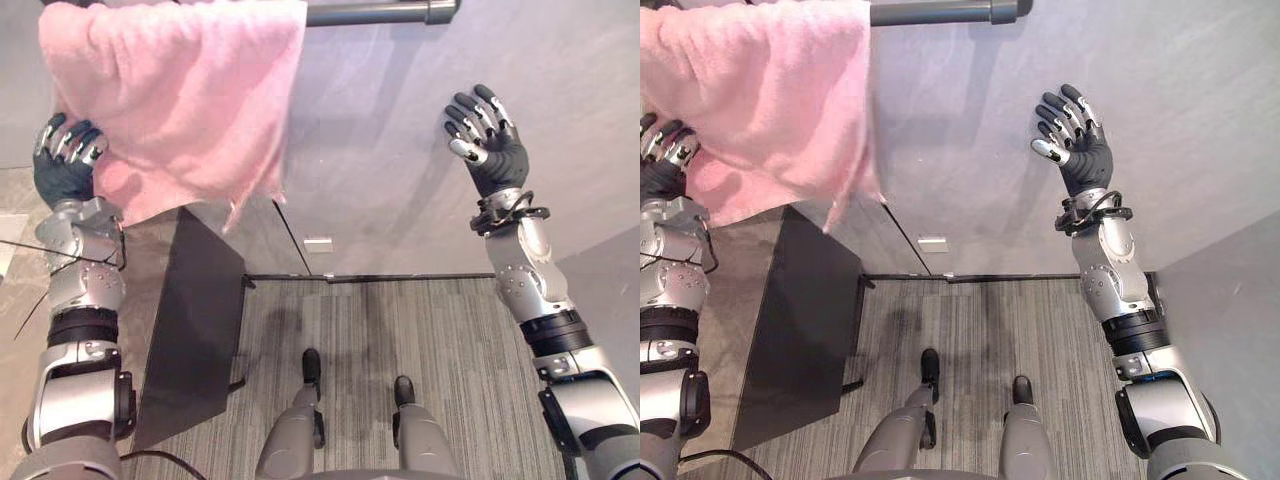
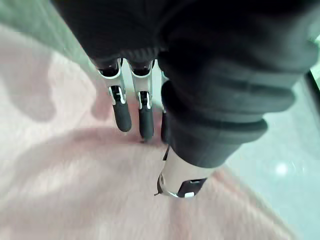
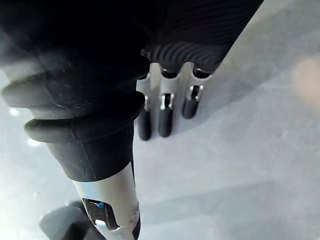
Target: Organize washtable
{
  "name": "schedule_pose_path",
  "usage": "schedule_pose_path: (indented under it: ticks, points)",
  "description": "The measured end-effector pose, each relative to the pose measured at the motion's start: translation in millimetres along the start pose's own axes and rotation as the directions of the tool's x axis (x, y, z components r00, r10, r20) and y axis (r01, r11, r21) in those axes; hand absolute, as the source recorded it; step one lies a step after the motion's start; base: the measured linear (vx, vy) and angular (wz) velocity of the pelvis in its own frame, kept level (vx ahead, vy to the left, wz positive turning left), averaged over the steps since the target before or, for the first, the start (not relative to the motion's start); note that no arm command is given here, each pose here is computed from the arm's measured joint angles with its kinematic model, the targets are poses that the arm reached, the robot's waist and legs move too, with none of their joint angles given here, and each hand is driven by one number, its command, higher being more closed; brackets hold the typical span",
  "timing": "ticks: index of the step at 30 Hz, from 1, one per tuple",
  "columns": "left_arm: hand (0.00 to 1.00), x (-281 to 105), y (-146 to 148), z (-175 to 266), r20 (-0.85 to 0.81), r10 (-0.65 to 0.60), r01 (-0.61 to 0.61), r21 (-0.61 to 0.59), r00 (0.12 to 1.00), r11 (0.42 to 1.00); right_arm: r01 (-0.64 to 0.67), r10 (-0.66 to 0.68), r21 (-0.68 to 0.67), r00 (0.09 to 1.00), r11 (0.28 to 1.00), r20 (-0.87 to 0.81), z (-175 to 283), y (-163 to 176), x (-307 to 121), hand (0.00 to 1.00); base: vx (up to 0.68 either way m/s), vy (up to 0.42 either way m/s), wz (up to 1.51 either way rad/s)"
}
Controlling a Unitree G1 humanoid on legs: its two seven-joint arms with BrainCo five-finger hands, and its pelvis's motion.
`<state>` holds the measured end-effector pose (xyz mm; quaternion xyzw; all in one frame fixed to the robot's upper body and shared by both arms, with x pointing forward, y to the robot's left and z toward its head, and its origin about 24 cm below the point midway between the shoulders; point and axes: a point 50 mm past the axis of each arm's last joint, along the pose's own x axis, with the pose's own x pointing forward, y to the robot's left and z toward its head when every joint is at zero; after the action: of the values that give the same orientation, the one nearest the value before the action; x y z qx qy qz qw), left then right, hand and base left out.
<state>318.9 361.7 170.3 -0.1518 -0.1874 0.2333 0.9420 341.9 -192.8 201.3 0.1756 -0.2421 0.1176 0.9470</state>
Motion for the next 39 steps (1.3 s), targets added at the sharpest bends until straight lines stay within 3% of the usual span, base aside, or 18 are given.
schedule_pose_path:
  ticks: [13,16,20,23,27,30,33,39]
  points:
    - [0.0,-10.8,45.3,5.8,-0.012,0.099,-0.098,0.052,0.995,0.994,0.136,-0.135,-0.052,0.99,0.989,0.028,8.1,-33.3,-19.2,0.0,0.0,-0.032,0.01]
    - [0.0,-11.0,53.9,14.2,0.022,0.138,-0.138,0.022,0.99,0.99,0.268,-0.261,-0.071,0.961,0.961,0.093,23.9,-56.6,-29.4,0.0,0.0,0.0,0.0]
    - [0.0,-16.9,70.8,22.5,0.056,0.215,-0.216,0.0,0.975,0.976,0.514,-0.492,-0.049,0.841,0.856,0.223,54.5,-92.8,-45.7,0.0,0.05,-0.012,-0.03]
    - [0.0,-21.1,72.7,31.1,0.093,0.23,-0.232,0.006,0.969,0.973,0.596,-0.558,-0.03,0.768,0.803,0.316,77.0,-100.7,-53.5,0.0,0.06,-0.017,-0.1]
    - [0.0,-22.2,50.1,44.1,0.164,0.129,-0.137,0.036,0.978,0.99,0.497,-0.423,-0.055,0.787,0.866,0.449,105.1,-68.6,-46.5,0.0,0.06,-0.011,-0.19]
    - [0.0,-24.4,0.7,45.0,0.214,-0.048,0.041,0.039,0.976,0.998,0.285,-0.209,-0.084,0.844,0.955,0.494,105.7,-18.5,-34.8,0.0,0.05,-0.012,-0.07]
    - [0.0,-26.6,-44.5,39.0,0.22,-0.189,0.19,0.017,0.957,0.982,0.072,-0.045,-0.045,0.895,0.996,0.444,80.9,25.8,-23.0,0.0,0.01,-0.008,-0.01]
    - [0.0,-41.7,-126.6,51.4,0.295,-0.477,0.495,0.015,0.828,0.869,-0.332,0.319,0.045,0.93,0.942,0.181,12.2,103.7,-22.1,0.0,-0.01,-0.011,0.07]
